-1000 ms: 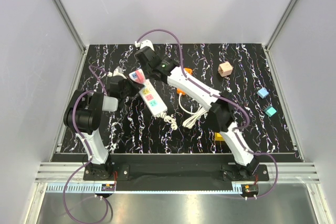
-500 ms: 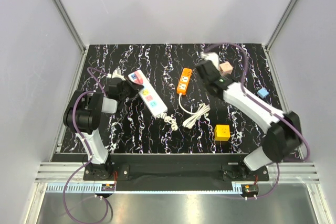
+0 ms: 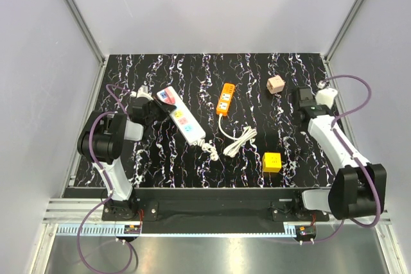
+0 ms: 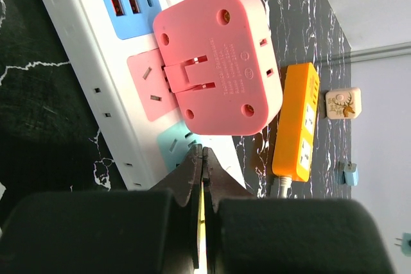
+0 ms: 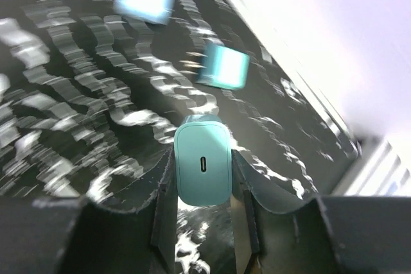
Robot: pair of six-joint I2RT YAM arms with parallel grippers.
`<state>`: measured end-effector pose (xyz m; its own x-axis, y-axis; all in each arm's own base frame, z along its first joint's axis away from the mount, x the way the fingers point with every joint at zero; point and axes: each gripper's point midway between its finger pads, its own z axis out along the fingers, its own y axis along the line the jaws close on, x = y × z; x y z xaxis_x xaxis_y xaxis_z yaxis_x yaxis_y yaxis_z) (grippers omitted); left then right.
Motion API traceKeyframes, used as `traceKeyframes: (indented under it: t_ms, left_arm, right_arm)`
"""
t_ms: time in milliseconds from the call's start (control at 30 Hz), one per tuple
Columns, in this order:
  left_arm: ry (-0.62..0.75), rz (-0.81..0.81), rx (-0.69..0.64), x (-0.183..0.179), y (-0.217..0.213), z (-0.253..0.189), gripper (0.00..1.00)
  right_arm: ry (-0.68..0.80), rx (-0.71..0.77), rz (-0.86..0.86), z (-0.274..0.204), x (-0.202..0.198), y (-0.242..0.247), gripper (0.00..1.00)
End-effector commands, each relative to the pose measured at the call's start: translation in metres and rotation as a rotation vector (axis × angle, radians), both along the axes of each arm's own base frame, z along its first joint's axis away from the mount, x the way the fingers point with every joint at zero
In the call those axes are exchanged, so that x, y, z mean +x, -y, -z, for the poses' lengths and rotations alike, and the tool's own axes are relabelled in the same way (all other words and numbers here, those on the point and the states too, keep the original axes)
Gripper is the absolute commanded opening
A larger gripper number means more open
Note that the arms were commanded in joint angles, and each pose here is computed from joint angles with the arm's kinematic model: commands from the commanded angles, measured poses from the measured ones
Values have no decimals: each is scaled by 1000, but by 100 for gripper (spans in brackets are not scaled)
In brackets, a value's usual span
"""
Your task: Pull the plug off the socket
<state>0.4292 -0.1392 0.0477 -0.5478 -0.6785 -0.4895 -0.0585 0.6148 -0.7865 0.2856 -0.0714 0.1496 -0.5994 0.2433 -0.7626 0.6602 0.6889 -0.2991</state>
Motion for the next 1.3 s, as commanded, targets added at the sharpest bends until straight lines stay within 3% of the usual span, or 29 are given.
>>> traceKeyframes:
  t_ms: [0, 233, 400, 567, 833, 967, 1100, 1267]
  left_arm:
    - [-123, 57, 11, -28, 5, 35, 0]
    - [-121, 77, -16, -27, 9, 36, 0]
    - [-116, 77, -38, -29, 7, 35, 0]
    - [-116, 80, -70, -29, 6, 36, 0]
    - [-113, 78, -77, -30, 5, 36, 0]
    - [-107, 70, -74, -30, 3, 35, 0]
    - [-103, 69, -72, -30, 3, 34, 0]
    - [-93, 70, -71, -30, 3, 32, 0]
  right_arm:
    - [83, 21, 227, -1, -15, 34, 0]
    - [94, 45, 532, 19, -62, 102, 0]
    - [-15, 23, 576, 43, -61, 116, 0]
    - [-106, 119, 534, 73, -39, 109, 0]
    - [-166, 59, 597, 86, -43, 117, 0]
    - [-193, 56, 602, 95, -43, 118, 10]
    - [-186, 56, 598, 96, -43, 118, 32]
    - [-188, 56, 566, 94, -38, 120, 45]
